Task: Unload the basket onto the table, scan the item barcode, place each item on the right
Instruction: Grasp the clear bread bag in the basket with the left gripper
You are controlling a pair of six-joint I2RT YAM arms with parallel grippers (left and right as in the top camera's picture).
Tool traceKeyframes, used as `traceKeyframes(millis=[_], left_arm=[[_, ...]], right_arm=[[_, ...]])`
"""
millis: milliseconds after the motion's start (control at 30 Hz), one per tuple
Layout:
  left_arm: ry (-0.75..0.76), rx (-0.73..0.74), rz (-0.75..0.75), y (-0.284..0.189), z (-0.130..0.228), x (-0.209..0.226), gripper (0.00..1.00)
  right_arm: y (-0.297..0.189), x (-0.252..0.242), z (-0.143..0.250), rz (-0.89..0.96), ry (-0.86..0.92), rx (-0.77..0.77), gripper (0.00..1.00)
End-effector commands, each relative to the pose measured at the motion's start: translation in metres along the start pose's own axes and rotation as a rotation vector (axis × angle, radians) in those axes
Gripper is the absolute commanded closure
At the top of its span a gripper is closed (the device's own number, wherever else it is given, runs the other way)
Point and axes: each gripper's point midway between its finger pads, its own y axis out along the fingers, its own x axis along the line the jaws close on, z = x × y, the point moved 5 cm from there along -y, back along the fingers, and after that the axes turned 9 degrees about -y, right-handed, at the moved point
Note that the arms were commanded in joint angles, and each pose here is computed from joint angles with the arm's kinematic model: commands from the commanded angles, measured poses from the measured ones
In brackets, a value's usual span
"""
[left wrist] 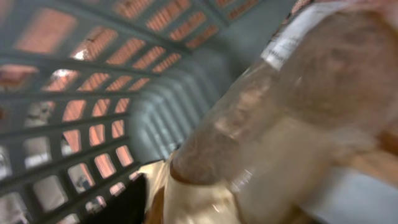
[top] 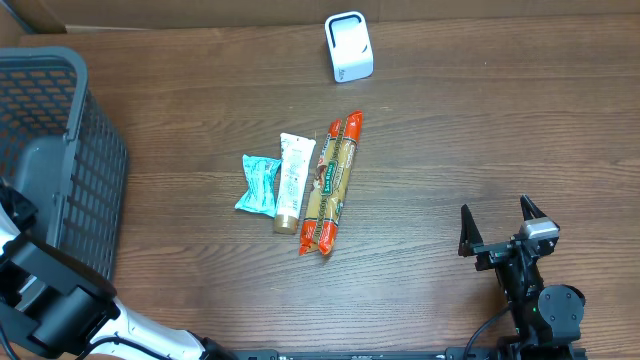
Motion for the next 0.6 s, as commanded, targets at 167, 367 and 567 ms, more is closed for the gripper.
traceKeyframes(millis=[167,367,567], left_arm=[[0.062,0.013,-0.028,0.018,0.014,0.002,0.74],[0.061,0.005,-0.025,0.015,0.012,0.002,0.96],[0.064,0.001,0.021,-0.004,0.007,0.0,0.96]], right_arm=[[0.0,0.0,0.002,0.004,-0.005,-0.004,0.0],[0.0,0.0,0.002,0.004,-0.005,-0.004,0.0],[0.0,0.0,0.002,0.004,-0.005,-0.004,0.0]])
